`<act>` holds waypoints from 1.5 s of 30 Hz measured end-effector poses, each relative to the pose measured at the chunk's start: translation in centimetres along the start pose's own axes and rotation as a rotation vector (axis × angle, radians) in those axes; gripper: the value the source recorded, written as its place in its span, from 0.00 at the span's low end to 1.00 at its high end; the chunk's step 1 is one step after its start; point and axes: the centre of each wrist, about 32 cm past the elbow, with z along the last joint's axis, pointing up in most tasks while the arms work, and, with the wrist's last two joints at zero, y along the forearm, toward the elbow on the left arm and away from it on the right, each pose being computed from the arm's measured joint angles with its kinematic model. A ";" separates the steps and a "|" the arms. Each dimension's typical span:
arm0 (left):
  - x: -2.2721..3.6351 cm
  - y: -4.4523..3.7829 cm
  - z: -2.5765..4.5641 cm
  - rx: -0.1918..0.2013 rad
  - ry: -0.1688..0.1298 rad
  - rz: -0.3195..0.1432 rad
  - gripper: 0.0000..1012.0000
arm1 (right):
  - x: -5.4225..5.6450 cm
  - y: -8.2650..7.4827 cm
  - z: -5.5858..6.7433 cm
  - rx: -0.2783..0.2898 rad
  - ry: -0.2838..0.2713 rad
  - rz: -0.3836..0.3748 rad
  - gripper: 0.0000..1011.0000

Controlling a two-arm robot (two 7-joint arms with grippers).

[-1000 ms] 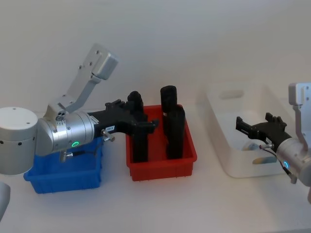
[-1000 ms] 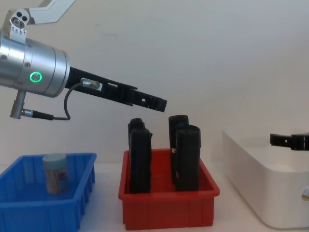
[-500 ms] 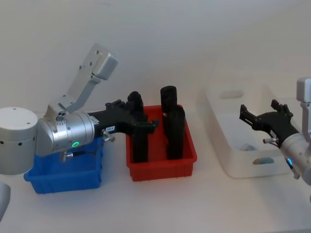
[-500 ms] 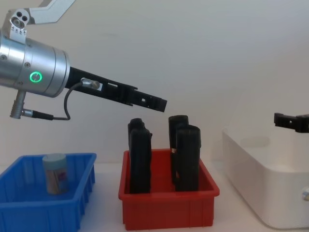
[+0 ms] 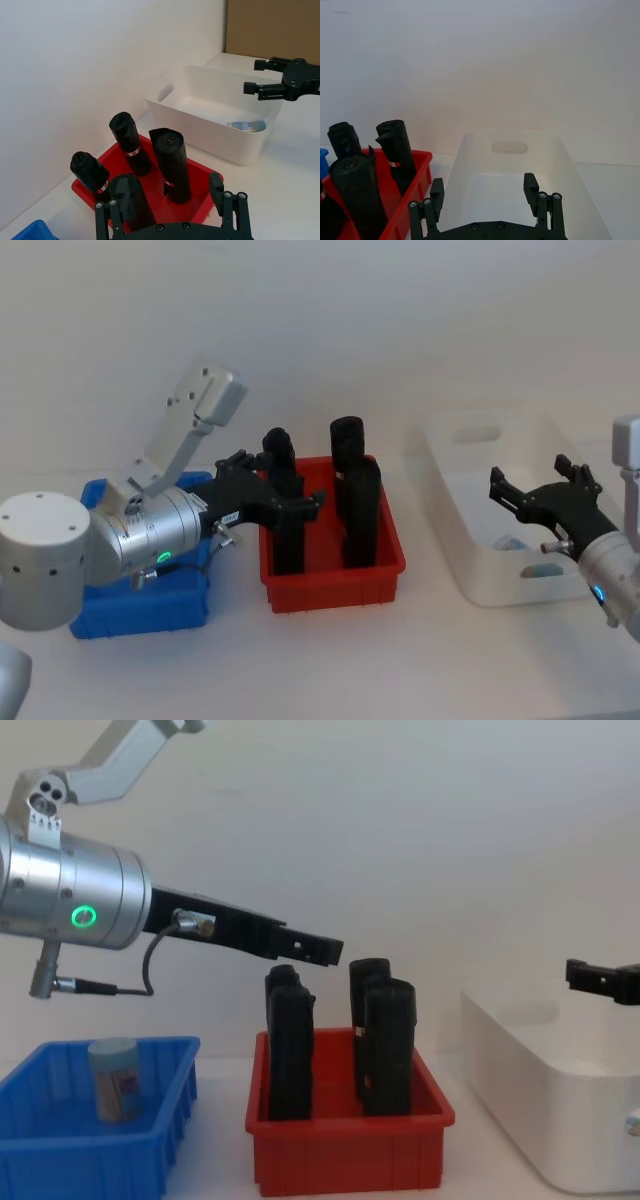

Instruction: Pick the cotton swabs from the blue box and place them into the white box.

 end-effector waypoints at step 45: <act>-8.73 0.19 -8.75 -0.279 -0.061 0.331 0.99 | -3.6 -8.4 -0.5 0.069 -0.015 0.142 0.99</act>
